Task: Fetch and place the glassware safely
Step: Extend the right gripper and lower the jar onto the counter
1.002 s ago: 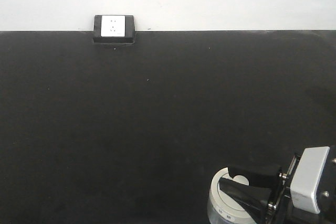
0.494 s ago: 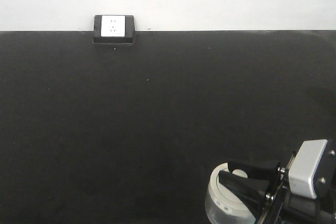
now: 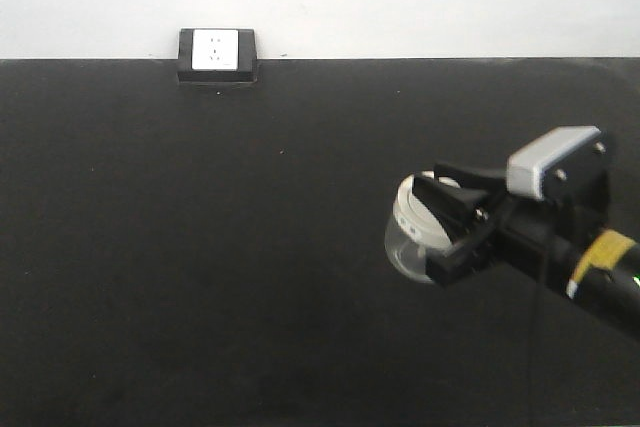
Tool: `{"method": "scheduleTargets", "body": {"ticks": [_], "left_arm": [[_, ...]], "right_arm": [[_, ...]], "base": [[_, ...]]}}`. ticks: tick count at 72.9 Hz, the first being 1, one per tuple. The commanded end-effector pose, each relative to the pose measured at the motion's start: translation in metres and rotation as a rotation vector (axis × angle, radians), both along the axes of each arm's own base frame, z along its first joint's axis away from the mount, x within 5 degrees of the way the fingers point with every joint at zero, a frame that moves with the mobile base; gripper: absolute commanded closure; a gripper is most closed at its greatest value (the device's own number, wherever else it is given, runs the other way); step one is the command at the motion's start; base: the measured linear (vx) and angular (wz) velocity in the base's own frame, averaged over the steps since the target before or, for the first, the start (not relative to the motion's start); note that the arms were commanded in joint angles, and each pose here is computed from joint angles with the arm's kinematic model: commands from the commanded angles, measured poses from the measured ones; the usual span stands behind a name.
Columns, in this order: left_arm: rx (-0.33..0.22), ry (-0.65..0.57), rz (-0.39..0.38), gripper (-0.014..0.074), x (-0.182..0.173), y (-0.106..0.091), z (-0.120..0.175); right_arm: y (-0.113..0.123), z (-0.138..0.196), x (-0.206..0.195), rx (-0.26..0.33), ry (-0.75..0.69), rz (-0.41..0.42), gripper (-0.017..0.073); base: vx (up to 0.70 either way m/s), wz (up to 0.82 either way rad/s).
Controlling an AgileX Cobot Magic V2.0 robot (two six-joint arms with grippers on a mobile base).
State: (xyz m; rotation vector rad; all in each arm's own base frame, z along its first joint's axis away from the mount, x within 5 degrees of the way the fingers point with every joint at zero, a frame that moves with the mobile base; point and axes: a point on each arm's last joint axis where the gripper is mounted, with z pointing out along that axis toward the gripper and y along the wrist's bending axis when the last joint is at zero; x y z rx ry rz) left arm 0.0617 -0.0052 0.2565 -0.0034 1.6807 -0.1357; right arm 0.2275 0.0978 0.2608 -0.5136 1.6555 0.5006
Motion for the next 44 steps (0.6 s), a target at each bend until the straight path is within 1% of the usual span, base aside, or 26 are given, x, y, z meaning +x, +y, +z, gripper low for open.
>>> {"method": "scheduleTargets", "body": {"ticks": [1, 6, 10, 13, 30, 44], "left_arm": [[-0.016, -0.080, -0.003, 0.0601, 0.001, 0.000, 0.015], [-0.016, -0.080, -0.003, 0.0601, 0.001, 0.000, 0.015], [-0.016, -0.080, -0.003, 0.0601, 0.001, 0.000, 0.015], [-0.016, -0.080, -0.003, 0.0601, 0.001, 0.000, 0.015], [-0.016, -0.080, -0.003, 0.0601, 0.001, 0.000, 0.015], [-0.016, -0.080, -0.003, 0.0601, 0.001, 0.000, 0.015]], "right_arm": [[0.007, 0.019, 0.023, 0.033, -0.119, 0.003, 0.0560], [0.011, 0.012, 0.039, -0.021, -0.126, 0.010, 0.0560], [0.014, 0.007, 0.050, -0.038, -0.122, 0.015, 0.0560], [0.017, 0.003, 0.057, -0.037, -0.117, 0.019, 0.0560], [0.031, -0.021, 0.090, 0.022, -0.111, 0.069, 0.0560], [0.038, -0.045, 0.103, 0.074, -0.112, 0.108, 0.0555]], "base": [[0.00, 0.00], [0.00, 0.00], [0.00, 0.00], [0.00, 0.00], [0.00, 0.00], [0.00, 0.00]]}}
